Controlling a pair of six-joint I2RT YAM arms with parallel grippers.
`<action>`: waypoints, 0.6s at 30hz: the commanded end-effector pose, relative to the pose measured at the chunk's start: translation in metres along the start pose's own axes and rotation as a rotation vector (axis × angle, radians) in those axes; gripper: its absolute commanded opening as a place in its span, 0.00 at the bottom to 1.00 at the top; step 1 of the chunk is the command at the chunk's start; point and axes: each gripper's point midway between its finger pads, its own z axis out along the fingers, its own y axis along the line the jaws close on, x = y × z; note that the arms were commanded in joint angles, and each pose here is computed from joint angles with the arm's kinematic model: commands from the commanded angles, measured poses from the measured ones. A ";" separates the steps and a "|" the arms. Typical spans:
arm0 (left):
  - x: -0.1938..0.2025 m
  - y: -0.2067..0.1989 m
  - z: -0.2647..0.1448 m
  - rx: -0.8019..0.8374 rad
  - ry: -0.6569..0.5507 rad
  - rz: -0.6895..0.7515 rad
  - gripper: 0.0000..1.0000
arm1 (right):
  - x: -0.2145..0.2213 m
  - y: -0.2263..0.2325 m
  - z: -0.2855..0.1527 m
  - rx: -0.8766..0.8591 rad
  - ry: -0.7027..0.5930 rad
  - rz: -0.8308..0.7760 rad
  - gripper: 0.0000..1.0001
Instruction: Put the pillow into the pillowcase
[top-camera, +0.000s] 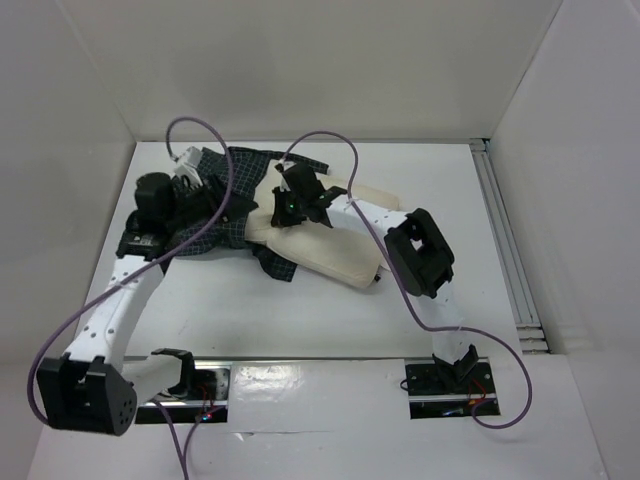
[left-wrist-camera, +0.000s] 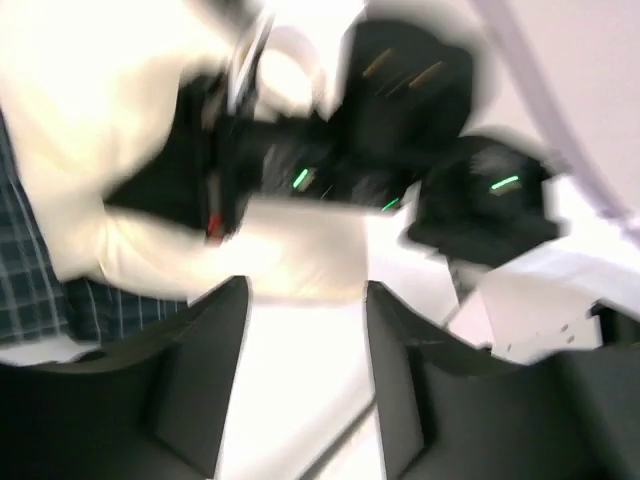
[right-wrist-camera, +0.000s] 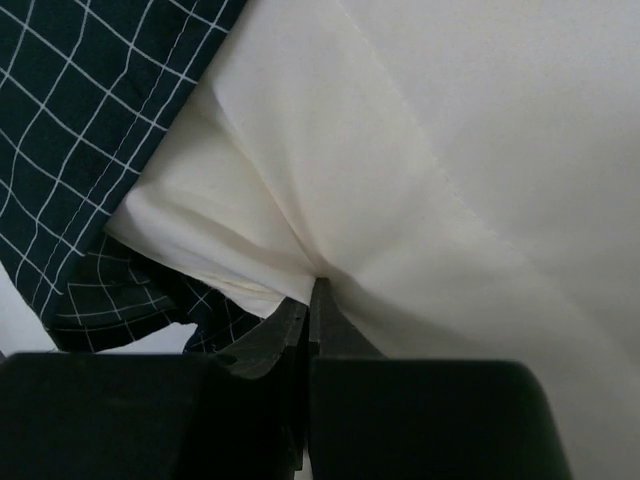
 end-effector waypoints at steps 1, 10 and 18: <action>-0.024 -0.014 -0.026 -0.056 -0.041 0.129 0.59 | -0.013 -0.014 -0.007 0.043 -0.054 0.014 0.00; -0.041 0.056 -0.004 -0.563 0.027 0.234 0.65 | -0.012 0.002 -0.018 0.000 -0.037 0.016 0.21; -0.033 0.079 -0.002 -0.729 0.054 0.269 0.65 | -0.048 0.007 -0.114 0.078 -0.217 -0.034 0.70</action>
